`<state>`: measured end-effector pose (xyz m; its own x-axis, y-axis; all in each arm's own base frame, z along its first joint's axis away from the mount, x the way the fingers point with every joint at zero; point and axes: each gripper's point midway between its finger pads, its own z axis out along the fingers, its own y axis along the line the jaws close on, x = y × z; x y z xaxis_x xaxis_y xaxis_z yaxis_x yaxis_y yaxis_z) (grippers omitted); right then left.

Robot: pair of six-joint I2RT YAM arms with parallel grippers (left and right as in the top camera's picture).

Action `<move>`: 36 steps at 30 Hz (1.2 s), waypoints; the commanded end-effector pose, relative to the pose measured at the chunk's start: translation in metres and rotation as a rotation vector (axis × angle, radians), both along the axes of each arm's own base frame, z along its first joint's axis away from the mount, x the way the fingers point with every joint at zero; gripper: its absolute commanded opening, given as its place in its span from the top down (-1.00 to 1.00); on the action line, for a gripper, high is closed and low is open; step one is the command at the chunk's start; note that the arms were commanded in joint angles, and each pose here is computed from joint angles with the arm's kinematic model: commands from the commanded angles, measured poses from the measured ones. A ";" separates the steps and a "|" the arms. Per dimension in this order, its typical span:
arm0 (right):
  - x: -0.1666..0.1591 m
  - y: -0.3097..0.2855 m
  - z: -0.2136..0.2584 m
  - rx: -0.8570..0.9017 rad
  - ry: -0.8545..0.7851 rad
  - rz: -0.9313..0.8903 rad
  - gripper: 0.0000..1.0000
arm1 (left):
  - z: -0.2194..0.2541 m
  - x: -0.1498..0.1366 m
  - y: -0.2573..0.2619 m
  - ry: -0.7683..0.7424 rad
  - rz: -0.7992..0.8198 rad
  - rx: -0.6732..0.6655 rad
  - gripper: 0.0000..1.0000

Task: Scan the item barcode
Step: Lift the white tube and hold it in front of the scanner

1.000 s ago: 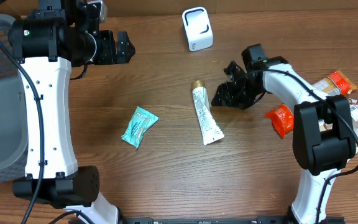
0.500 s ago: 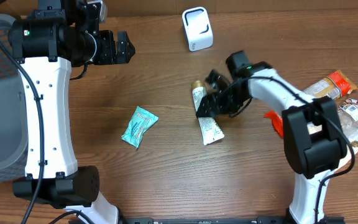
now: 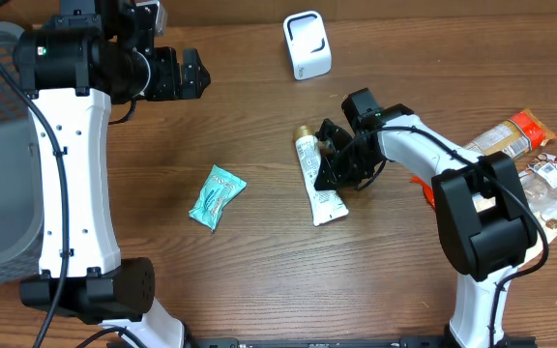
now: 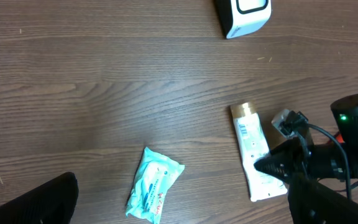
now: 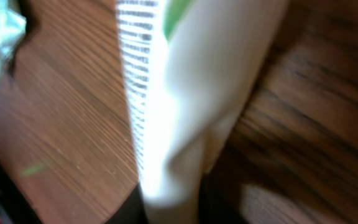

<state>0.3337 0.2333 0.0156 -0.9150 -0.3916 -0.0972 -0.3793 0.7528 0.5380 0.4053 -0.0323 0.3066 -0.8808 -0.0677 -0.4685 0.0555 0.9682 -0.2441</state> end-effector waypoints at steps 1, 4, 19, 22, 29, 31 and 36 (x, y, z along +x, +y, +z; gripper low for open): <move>0.000 -0.003 -0.004 -0.030 0.014 -0.042 0.86 | 0.000 0.001 0.000 -0.006 -0.020 0.013 -0.99; -0.004 0.012 0.009 0.082 0.062 -0.050 0.93 | 0.000 0.001 0.000 -0.006 -0.020 0.013 -0.99; 0.029 0.030 0.115 0.368 -0.067 -0.074 0.93 | 0.000 0.001 -0.001 -0.006 -0.020 0.013 -0.99; 0.032 0.020 0.157 0.401 -0.163 -0.084 0.93 | 0.000 0.001 -0.001 -0.006 -0.020 0.013 -0.99; 0.019 0.005 0.231 0.451 -0.350 -0.067 0.93 | 0.000 0.001 -0.001 -0.006 -0.020 0.013 -0.99; 0.012 0.005 0.243 0.459 -0.385 -0.043 0.93 | 0.000 0.001 -0.001 -0.006 -0.020 0.013 -0.99; 0.004 0.004 0.256 0.468 -0.411 -0.036 0.93 | 0.000 0.001 -0.001 -0.006 -0.021 0.013 -0.99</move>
